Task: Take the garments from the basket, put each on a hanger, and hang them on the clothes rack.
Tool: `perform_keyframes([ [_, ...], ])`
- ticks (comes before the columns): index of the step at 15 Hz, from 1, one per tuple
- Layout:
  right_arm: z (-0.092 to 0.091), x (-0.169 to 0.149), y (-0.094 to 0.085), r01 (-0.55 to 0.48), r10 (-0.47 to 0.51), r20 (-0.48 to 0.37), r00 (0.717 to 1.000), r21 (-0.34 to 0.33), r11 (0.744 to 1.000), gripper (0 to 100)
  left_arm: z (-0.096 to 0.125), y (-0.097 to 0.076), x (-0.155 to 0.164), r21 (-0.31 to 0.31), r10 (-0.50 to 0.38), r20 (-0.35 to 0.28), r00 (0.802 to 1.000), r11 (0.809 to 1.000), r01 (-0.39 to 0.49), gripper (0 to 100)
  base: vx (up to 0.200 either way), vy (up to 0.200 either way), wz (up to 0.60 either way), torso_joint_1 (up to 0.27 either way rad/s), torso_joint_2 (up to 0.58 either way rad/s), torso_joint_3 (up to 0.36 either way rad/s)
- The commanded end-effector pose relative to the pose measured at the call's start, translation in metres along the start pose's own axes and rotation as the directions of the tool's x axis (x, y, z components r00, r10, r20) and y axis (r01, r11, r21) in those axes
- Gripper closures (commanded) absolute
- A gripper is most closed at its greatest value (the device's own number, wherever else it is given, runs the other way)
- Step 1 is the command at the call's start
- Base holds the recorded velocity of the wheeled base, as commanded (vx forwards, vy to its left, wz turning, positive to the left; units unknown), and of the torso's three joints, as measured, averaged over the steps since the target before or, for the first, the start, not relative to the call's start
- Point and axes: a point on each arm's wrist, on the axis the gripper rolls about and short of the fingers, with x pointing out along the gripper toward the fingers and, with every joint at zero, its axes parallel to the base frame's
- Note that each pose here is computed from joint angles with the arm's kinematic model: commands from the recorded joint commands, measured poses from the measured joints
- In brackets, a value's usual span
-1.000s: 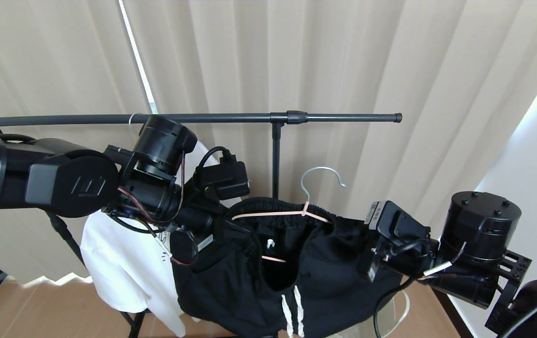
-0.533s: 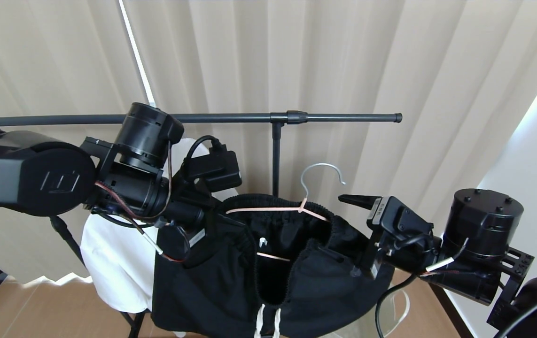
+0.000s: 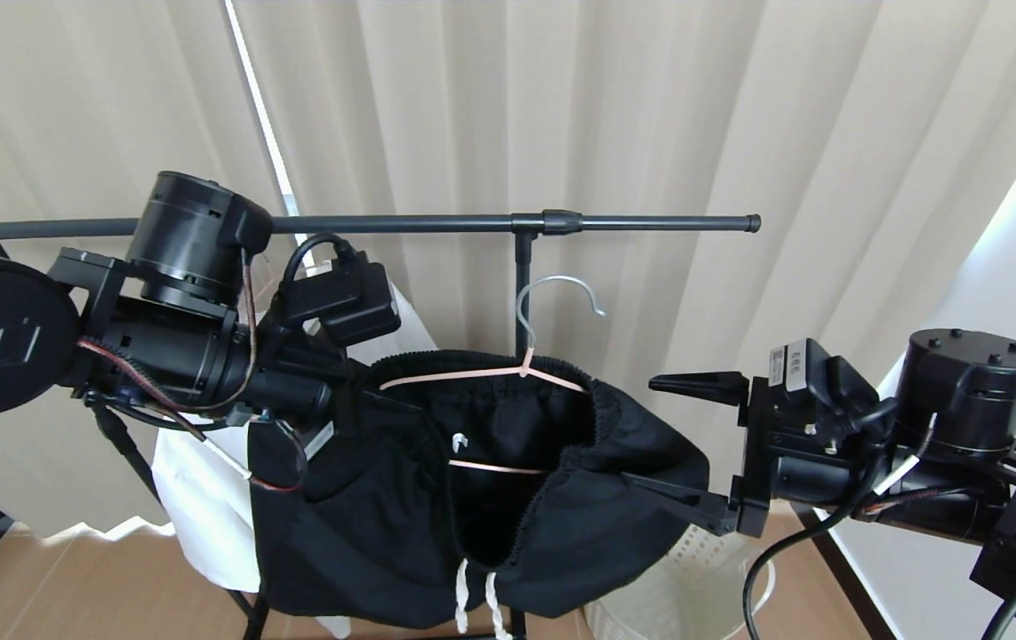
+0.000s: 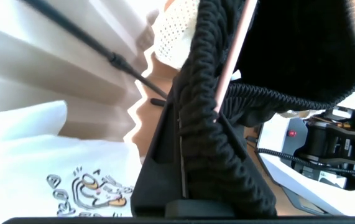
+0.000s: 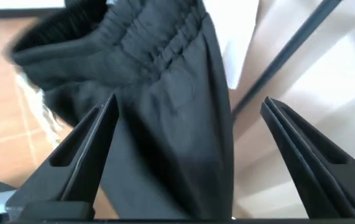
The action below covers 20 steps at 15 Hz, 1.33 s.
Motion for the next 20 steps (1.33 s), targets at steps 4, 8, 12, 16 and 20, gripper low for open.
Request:
perform_keyframes([
  [4,-0.012,-0.005,-0.021,0.007,-0.007,-0.005,1.0,0.038,0.999,0,0.008,-0.007,-0.03,-0.036,0.06,0.045,0.997,0.998,-0.059,100,0.0,0.0,0.0,0.0,0.0,0.0],
  [8,-0.03,0.001,-0.035,0.029,-0.026,-0.044,0.999,0.069,0.997,0,0.003,-0.009,-0.041,-0.051,0.087,0.042,0.995,0.995,-0.085,100,0.0,0.0,0.0,0.0,0.0,0.0],
  [12,-0.043,0.004,-0.036,0.02,-0.017,-0.079,0.997,0.03,0.999,0,0.002,-0.014,-0.061,-0.091,0.131,0.055,0.99,0.988,-0.125,100,0.0,0.0,0.0,0.0,0.0,0.0],
  [16,-0.069,0.016,-0.038,-0.008,0.008,-0.138,0.99,0.002,1.0,0,0.003,-0.022,-0.073,-0.105,0.15,0.072,0.986,0.984,-0.142,100,0.0,0.0,0.0,0.0,0.0,0.0],
  [20,-0.075,0.022,-0.042,-0.001,0.002,-0.149,0.989,0.007,1.0,0,0.001,-0.026,-0.076,-0.115,0.153,0.072,0.986,0.983,-0.144,100,0.0,0.0,0.0,0.0,0.0,0.0],
])
